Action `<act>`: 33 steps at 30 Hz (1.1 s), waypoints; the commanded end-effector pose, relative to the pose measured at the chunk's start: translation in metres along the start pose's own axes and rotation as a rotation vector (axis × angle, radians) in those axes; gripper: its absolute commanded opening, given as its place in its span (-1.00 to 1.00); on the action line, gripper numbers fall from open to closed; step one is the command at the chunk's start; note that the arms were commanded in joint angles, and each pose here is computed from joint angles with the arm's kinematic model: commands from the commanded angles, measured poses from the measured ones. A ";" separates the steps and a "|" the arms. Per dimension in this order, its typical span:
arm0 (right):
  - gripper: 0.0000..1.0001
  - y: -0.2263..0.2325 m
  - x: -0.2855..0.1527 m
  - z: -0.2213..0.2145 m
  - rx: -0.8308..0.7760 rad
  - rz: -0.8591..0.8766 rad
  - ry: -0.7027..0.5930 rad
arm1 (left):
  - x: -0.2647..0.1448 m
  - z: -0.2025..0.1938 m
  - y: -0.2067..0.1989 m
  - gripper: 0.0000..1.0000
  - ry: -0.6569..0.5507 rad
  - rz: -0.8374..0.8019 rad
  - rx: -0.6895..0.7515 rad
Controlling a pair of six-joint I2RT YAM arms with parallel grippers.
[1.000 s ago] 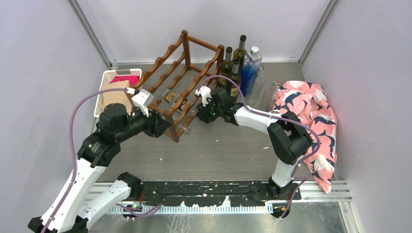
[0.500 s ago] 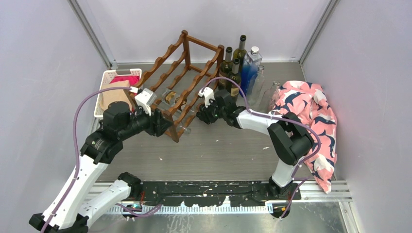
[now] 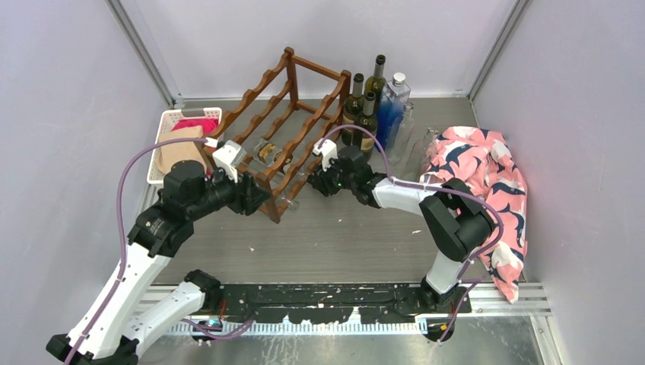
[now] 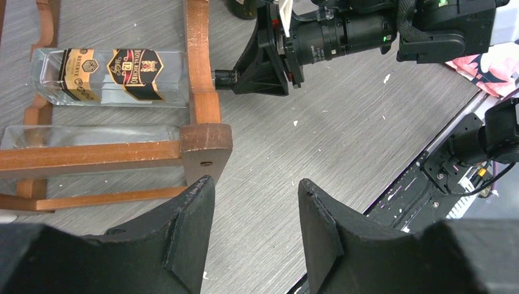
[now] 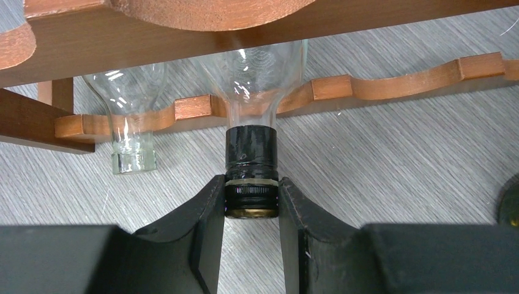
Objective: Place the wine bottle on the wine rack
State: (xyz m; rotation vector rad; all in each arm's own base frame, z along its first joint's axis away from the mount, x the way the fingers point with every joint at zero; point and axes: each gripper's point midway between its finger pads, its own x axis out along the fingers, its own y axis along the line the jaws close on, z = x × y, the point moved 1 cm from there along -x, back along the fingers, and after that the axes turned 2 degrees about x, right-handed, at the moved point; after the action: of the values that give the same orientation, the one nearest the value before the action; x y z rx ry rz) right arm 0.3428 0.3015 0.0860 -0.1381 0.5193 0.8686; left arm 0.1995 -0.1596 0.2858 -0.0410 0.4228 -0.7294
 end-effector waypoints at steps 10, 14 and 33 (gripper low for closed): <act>-0.84 -0.005 -0.004 -0.095 0.079 -0.058 0.313 | -0.005 0.015 0.000 0.05 -0.074 0.002 0.039; -0.84 -0.002 -0.016 -0.073 0.072 -0.057 0.233 | -0.003 0.013 0.002 0.05 -0.066 0.010 0.045; -0.85 -0.004 -0.012 -0.105 0.079 -0.066 0.343 | 0.000 0.011 0.003 0.04 -0.055 0.009 0.043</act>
State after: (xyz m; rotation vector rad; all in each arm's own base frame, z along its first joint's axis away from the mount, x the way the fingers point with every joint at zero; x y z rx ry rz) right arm 0.3285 0.2877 0.0810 -0.1481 0.5721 0.8271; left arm 0.1987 -0.1570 0.2852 -0.0253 0.4106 -0.7249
